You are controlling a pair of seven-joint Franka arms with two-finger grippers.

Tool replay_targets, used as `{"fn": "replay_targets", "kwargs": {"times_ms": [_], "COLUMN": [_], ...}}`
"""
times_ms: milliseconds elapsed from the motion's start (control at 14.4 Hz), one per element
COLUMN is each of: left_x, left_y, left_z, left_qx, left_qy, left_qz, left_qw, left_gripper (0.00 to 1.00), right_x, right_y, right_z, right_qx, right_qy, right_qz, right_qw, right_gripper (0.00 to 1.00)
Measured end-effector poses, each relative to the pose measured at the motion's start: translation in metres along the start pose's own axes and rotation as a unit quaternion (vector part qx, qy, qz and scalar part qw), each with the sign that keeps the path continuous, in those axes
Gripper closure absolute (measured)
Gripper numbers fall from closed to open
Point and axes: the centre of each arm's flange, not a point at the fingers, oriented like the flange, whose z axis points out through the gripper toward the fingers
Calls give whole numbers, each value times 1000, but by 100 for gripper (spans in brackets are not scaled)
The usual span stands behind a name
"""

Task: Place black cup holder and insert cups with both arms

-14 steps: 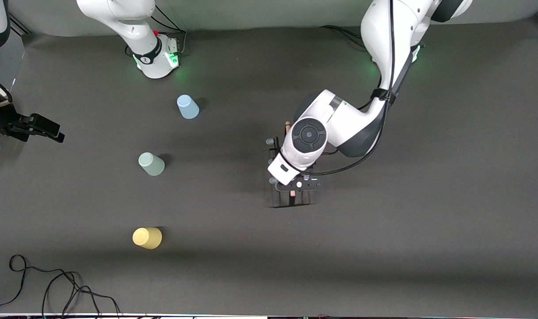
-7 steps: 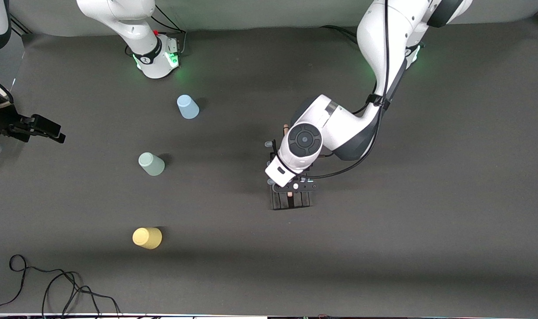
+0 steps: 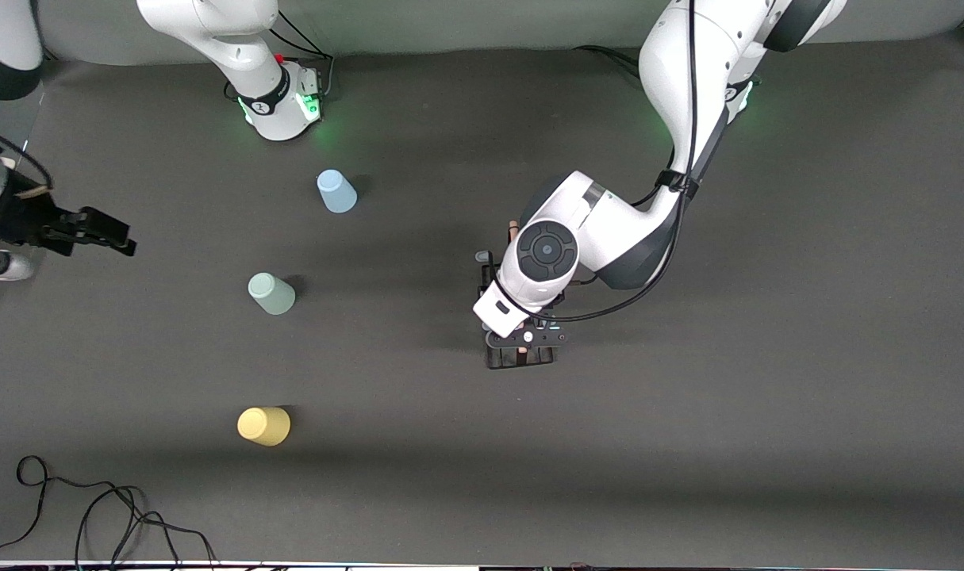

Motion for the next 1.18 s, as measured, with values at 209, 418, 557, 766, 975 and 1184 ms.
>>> {"fn": "replay_targets", "kwargs": {"times_ms": [209, 418, 557, 766, 975, 1184], "left_x": [-7, -14, -13, -9, -6, 7], "left_y": [1, -26, -73, -182, -281, -350], "left_z": [-33, -104, -162, -247, -298, -306], "left_qx": [12, 33, 46, 78, 118, 112], "left_qy": [-18, -40, -52, -57, -50, -57], "left_qz": [5, -4, 0, 29, 55, 64], "left_qw": [1000, 999, 998, 995, 990, 990], "left_gripper": [1, 2, 1, 1, 1, 2], "right_x": [-34, -65, -67, -63, -60, -66], "right_y": [-22, -24, -22, -20, -18, -23], "right_z": [14, 32, 50, 106, 185, 258], "right_qx": [-1, -1, -1, 0, -1, -1], "right_qy": [3, 7, 19, 41, 49, 71], "right_qz": [-22, -27, -34, -53, -54, -63], "right_qw": [1000, 1000, 999, 998, 997, 995], "right_gripper": [0, 0, 0, 0, 0, 0]}}
